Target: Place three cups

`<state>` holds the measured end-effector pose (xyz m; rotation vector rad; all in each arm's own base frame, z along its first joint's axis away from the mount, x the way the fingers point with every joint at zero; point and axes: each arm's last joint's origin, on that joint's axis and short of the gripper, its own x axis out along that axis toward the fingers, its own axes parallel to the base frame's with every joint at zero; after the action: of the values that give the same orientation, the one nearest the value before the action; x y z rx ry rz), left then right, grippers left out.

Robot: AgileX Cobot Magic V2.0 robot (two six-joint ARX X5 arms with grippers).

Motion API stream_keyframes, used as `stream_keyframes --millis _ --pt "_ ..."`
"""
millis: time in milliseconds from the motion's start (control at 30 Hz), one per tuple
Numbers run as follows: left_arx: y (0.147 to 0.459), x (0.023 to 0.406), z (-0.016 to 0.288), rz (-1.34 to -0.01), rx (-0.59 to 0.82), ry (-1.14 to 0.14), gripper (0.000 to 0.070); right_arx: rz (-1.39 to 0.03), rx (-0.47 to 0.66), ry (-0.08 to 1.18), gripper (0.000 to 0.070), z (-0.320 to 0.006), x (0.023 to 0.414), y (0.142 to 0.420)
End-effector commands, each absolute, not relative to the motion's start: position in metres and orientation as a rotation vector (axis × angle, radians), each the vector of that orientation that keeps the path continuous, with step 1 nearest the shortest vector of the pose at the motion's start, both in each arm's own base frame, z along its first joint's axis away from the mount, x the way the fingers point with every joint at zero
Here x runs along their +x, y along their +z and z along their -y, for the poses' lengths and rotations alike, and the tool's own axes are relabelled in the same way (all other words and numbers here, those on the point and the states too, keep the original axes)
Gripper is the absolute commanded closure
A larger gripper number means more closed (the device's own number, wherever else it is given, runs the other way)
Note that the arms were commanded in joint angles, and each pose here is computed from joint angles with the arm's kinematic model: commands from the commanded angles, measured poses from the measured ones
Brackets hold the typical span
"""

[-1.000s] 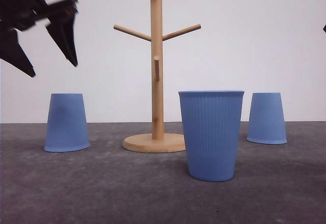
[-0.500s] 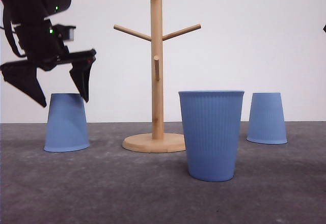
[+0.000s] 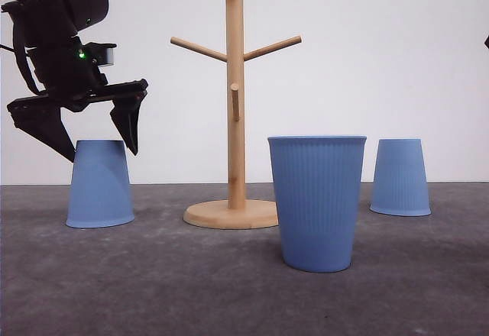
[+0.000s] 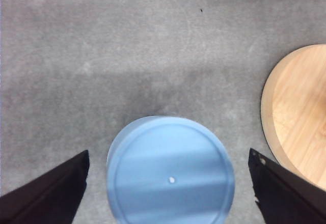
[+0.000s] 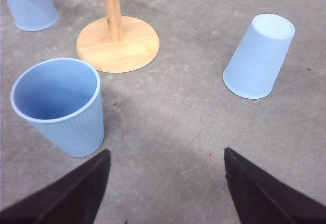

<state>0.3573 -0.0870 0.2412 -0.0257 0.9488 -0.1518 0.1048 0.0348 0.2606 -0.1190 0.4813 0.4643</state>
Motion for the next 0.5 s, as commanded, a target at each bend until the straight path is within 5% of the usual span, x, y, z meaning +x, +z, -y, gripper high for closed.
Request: stream_keyframes --millis 0,133,467 --pt "0.2428 0.3613 0.0894 -0.939 -0.016 -0.16 0.0133 -0.457 -0.11 0.454 0.0248 -0.0351 0.1052 0.2668" --pt "0.2427 0.3611 0.0893 -0.943 -0.015 -0.159 0.0342 -0.457 -0.112 0.447 0.0248 -0.0348 0.1053 0.2667" --pt "0.2431 0.359 0.0887 -0.959 -0.013 -0.158 0.0353 -0.457 -0.112 0.447 0.0248 -0.0349 0.1053 0.2668"
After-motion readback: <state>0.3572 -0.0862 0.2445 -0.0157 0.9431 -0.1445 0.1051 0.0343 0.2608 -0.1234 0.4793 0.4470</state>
